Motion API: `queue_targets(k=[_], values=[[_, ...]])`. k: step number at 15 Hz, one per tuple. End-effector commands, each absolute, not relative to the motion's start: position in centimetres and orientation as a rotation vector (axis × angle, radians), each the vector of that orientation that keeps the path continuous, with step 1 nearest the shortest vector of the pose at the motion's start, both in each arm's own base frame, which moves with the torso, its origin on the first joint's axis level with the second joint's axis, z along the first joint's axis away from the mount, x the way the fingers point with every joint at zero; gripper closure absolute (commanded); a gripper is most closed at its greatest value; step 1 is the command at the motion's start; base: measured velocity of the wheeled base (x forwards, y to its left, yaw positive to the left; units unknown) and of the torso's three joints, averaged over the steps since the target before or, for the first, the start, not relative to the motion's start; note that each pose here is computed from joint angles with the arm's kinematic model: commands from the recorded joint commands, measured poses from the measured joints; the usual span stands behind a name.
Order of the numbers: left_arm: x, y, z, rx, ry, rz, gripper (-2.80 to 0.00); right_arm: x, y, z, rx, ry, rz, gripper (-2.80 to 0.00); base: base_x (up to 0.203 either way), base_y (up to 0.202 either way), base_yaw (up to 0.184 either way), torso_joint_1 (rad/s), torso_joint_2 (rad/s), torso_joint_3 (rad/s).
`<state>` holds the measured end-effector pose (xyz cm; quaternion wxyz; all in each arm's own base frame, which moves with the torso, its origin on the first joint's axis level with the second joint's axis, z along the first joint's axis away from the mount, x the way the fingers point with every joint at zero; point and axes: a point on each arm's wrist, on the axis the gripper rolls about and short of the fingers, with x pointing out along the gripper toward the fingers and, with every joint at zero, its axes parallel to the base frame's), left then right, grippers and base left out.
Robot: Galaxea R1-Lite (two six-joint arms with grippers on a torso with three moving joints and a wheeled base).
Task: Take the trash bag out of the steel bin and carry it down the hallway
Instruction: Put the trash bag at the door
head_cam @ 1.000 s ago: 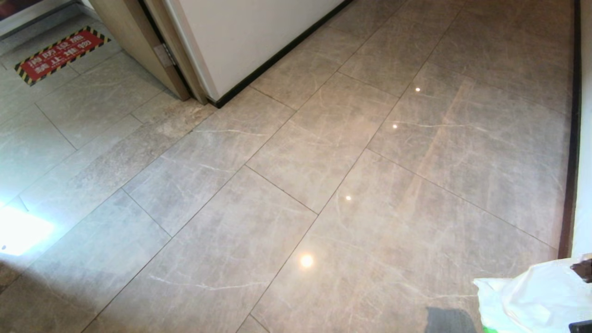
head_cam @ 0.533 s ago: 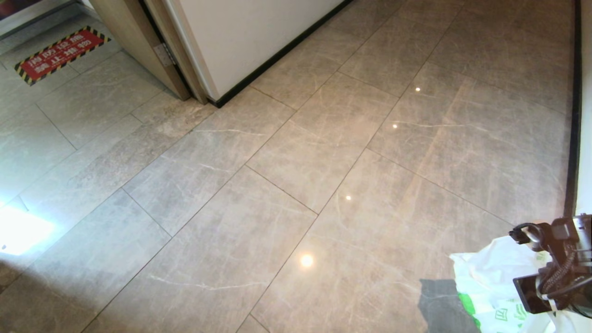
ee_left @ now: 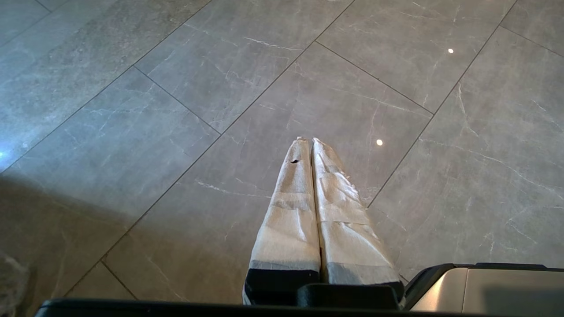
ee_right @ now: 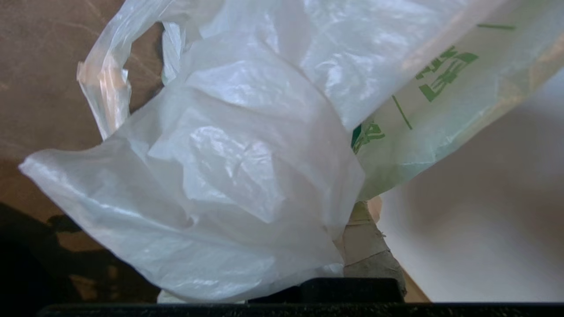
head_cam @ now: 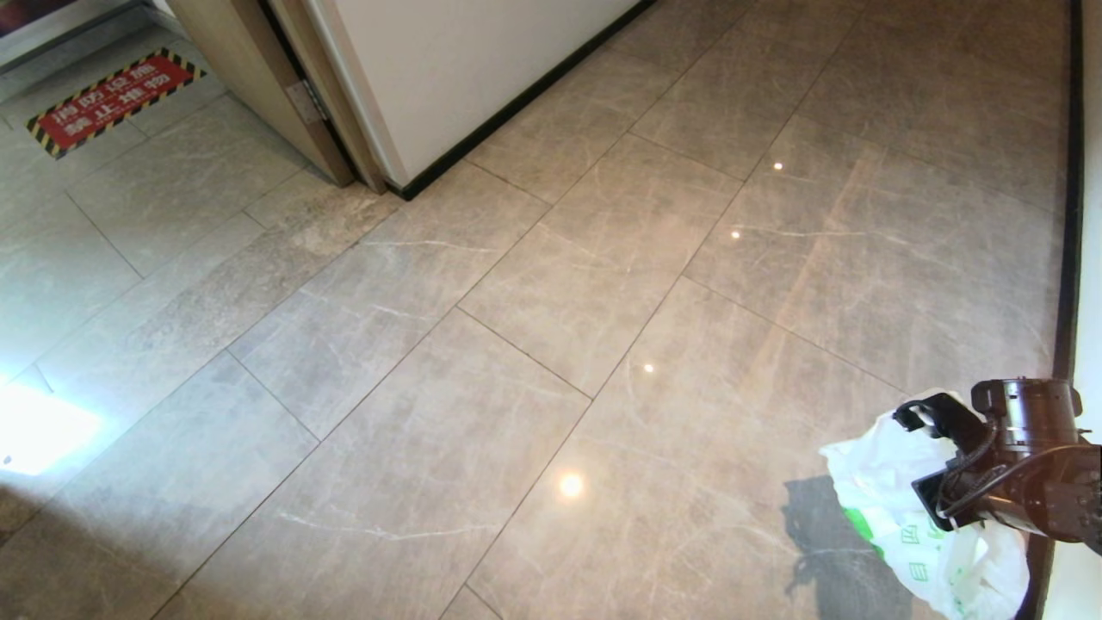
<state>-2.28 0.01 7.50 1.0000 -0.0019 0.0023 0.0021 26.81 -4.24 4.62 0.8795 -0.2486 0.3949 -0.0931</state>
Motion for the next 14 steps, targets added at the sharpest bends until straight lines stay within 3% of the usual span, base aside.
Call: queue_targets(k=[1,10,11,14], values=[[-2.3,0.0,7.5,-0.005,0.005,0.005,0.00,28.8,-4.9,0.8,-0.533,0.826,-0.174,0.00,0.000,0.000,0.000,0.000,0.00,0.000],[-2.3,0.0,7.5,-0.005,0.005,0.005,0.00,32.5,-6.2,-3.4,-0.486,0.746,-0.064,0.00,0.000,0.000,0.000,0.000,0.00,0.000],[-2.3,0.0,7.5,-0.005,0.005,0.005,0.00,32.7,-6.3,-3.3,-0.480,0.736,-0.042,-2.80,0.000,0.000,0.000,0.000,0.00,0.000],[-2.3,0.0,7.5,-0.005,0.005,0.005,0.00,32.2,-6.6,-3.0,-0.471,0.740,-0.038,-2.80,0.000,0.000,0.000,0.000,0.00,0.000]])
